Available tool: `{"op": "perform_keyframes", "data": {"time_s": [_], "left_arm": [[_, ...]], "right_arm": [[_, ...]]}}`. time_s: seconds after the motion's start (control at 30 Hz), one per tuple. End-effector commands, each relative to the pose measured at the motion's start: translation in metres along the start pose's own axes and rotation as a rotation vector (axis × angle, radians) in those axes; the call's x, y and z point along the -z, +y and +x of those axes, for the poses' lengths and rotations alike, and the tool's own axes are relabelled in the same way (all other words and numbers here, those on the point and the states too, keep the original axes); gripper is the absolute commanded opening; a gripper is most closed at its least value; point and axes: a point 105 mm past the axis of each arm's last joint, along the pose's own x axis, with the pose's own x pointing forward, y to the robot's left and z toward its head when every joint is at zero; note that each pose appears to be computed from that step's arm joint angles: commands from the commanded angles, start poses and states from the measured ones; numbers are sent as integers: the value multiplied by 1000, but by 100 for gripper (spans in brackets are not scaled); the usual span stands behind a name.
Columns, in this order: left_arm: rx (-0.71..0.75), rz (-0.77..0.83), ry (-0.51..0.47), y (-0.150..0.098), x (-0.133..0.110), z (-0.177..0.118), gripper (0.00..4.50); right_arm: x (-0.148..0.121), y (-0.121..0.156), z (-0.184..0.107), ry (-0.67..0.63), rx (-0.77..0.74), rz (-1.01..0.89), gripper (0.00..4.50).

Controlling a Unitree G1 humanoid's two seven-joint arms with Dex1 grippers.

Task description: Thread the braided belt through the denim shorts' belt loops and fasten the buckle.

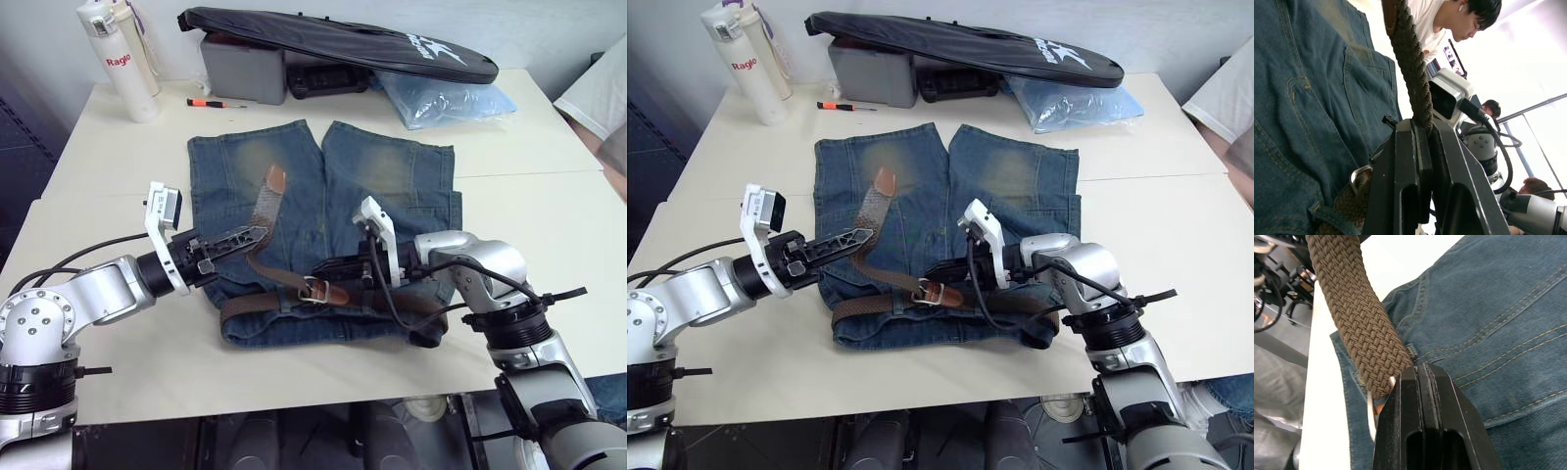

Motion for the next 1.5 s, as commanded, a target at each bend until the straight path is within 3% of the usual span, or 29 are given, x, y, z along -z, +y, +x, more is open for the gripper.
{"op": "perform_keyframes", "data": {"time_s": [0.03, 0.13, 0.37, 0.83, 1.5], "left_arm": [[-40, 35, -28, 6, -8, -14, 0], [-103, 38, -3, 19, -3, -24, 0], [-110, 51, 28, 22, 6, -23, 0], [-170, 78, 44, 33, 4, -29, 0], [-159, 94, 61, 31, 5, -24, 0]], "right_arm": [[6, 14, 5, 28, -69, -7, 5], [13, 15, 11, 35, -80, 9, 5], [22, 6, 24, 34, -64, 36, 5], [-2, 2, 13, -33, -61, 33, 5], [40, -3, 30, 115, -30, 83, 5]]}}
